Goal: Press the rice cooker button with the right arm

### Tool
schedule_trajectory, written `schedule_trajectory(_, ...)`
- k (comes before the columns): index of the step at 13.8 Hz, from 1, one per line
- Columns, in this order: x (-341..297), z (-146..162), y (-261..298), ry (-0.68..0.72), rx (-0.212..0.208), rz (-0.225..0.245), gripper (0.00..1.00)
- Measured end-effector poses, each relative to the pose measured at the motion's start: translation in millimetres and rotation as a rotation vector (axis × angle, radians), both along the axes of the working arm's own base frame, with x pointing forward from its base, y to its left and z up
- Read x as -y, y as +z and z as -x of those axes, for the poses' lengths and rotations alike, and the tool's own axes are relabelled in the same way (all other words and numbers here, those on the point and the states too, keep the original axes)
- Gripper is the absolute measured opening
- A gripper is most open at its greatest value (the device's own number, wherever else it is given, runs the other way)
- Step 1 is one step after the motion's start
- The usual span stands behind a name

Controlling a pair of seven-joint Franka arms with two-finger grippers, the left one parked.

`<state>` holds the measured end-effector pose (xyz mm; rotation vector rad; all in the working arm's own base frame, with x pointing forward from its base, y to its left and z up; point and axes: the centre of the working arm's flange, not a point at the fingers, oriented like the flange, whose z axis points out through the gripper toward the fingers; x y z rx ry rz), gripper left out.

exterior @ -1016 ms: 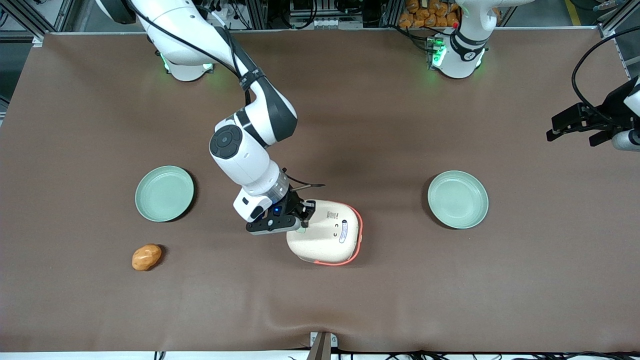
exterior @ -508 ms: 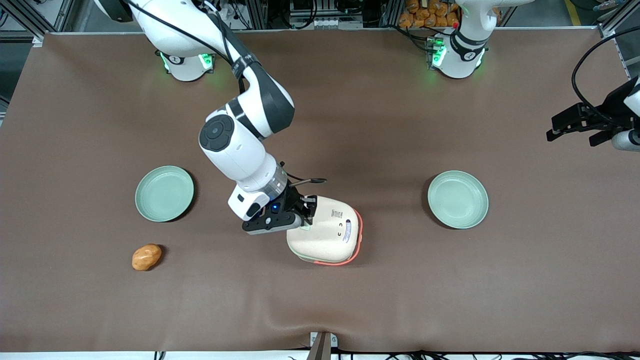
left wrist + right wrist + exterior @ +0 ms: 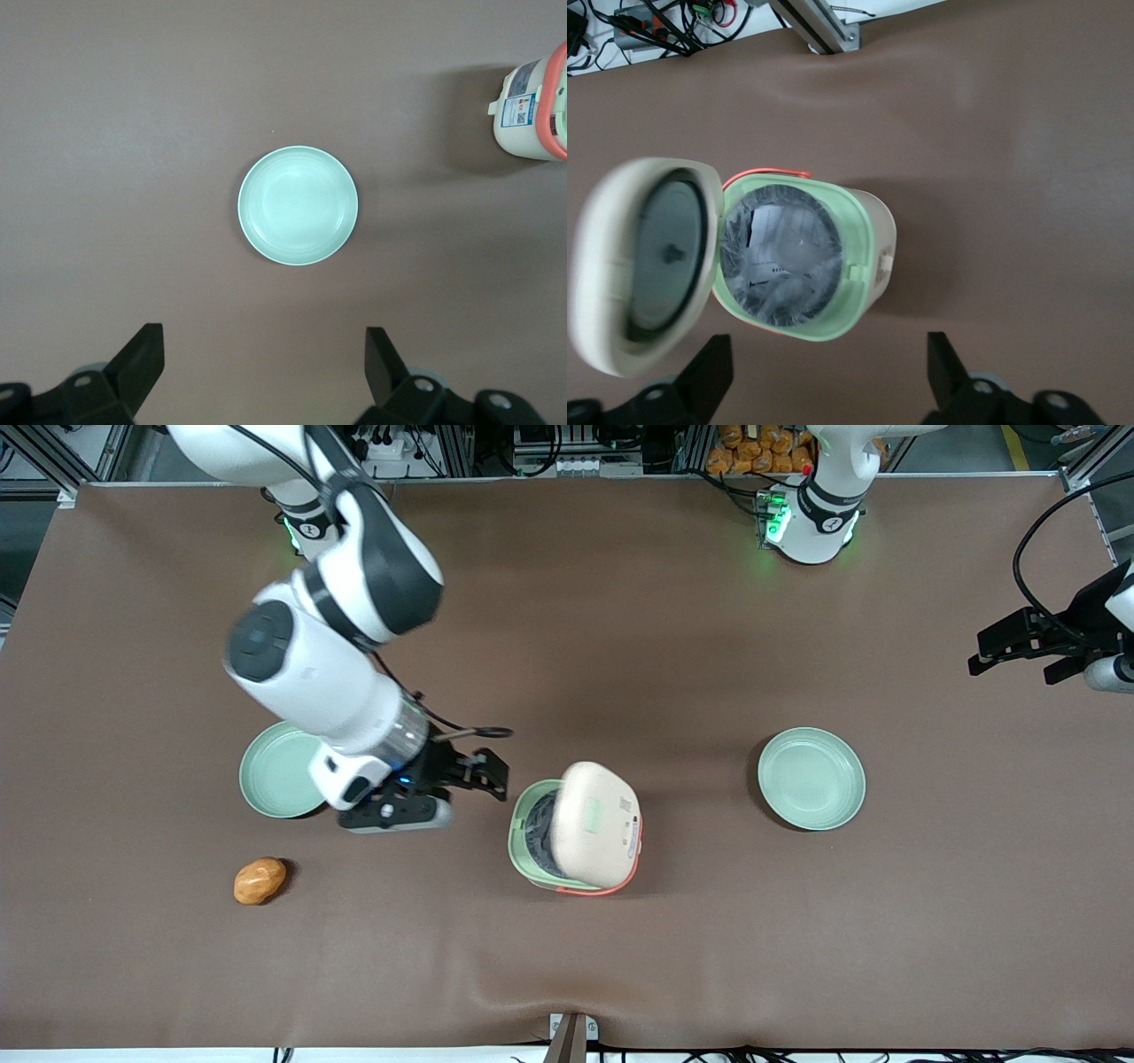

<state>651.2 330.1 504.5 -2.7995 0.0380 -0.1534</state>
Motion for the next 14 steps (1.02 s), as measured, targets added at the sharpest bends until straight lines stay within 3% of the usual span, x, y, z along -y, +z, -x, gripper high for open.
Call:
schedule_trajectory(4, 49.0, 6.1, 23.8, -0.012, -0.077, 0.018, 1.0)
schedule_trajectory(7, 91.8, 21.5, 57.6, 0.006, -0.097, 0.131, 1.0)
schedule_trajectory(14, 184.3, 59.4, 119.6, -0.021, -0.183, 0.246, 1.0)
